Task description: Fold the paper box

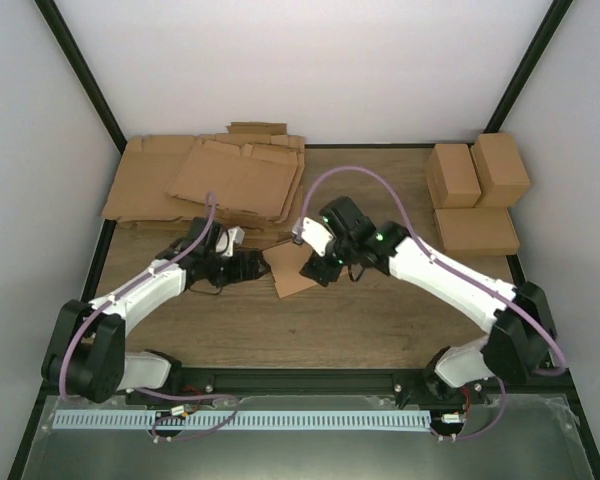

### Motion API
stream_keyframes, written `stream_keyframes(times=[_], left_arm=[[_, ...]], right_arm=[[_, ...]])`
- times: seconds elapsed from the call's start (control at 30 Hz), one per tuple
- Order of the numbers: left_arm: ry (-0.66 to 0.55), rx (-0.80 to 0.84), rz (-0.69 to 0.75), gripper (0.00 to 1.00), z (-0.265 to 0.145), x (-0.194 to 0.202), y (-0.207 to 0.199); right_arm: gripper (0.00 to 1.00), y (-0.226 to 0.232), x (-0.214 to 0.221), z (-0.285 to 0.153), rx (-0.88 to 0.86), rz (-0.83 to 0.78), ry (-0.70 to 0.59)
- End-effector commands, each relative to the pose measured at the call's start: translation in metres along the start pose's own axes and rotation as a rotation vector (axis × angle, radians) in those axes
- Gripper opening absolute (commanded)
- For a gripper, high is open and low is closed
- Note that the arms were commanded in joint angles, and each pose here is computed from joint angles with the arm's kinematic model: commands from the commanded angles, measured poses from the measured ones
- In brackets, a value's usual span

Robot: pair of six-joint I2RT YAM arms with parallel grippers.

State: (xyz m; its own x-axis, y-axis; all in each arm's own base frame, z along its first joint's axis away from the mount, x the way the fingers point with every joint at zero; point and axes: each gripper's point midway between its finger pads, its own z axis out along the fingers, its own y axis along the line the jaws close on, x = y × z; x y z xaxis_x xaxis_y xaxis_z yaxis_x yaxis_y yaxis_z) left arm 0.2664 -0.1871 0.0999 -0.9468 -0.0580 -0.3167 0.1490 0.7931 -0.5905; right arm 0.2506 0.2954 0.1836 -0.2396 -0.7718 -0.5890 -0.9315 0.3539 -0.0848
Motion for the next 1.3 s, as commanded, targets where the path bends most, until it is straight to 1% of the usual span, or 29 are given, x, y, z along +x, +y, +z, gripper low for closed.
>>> stream_keyframes(times=[0.0, 0.1, 0.23, 0.33, 0.37, 0.47, 0.6, 0.77, 0.9, 1.07, 1.13, 1.27], left_arm=[[-0.122, 0.145, -0.058, 0.99, 0.01, -0.021, -0.014], [-0.143, 0.163, -0.076, 0.96, 0.022, -0.022, -0.007], [-0.151, 0.257, -0.095, 0.96, 0.033, -0.021, -0.01], [-0.176, 0.287, -0.085, 0.94, 0.039, -0.024, -0.01], [-0.175, 0.293, -0.109, 0.92, 0.041, -0.025, -0.009], [-0.163, 0.283, -0.136, 0.86, 0.051, -0.027, -0.003], [-0.146, 0.322, -0.153, 0.76, 0.062, -0.029, -0.005], [-0.153, 0.316, -0.153, 0.7, 0.067, -0.032, -0.001], [-0.177, 0.323, -0.116, 0.63, 0.066, -0.039, -0.004], [-0.156, 0.425, -0.063, 0.6, 0.068, -0.042, -0.021], [-0.157, 0.43, -0.053, 0.59, 0.069, -0.043, -0.022], [-0.178, 0.419, -0.019, 0.52, 0.066, -0.049, -0.025]], right_arm=[[0.74, 0.011, -0.005, -0.012, -0.038, 0.391, -0.221], [0.68, 0.021, 0.009, -0.013, -0.067, 0.543, -0.299], [0.66, 0.036, 0.027, -0.016, -0.122, 0.619, -0.36], [0.65, 0.037, 0.036, -0.021, -0.1, 0.622, -0.373], [0.65, 0.037, 0.038, -0.022, -0.09, 0.618, -0.371], [0.64, 0.036, 0.039, -0.028, -0.069, 0.595, -0.376], [0.63, 0.032, 0.038, -0.036, -0.041, 0.581, -0.394], [0.62, 0.033, 0.038, -0.039, -0.039, 0.575, -0.406], [0.62, 0.032, 0.034, -0.042, -0.042, 0.564, -0.416], [0.61, 0.031, 0.025, -0.048, -0.042, 0.541, -0.428], [0.61, 0.03, 0.021, -0.053, -0.041, 0.532, -0.439], [0.6, 0.031, 0.016, -0.06, -0.044, 0.525, -0.459]])
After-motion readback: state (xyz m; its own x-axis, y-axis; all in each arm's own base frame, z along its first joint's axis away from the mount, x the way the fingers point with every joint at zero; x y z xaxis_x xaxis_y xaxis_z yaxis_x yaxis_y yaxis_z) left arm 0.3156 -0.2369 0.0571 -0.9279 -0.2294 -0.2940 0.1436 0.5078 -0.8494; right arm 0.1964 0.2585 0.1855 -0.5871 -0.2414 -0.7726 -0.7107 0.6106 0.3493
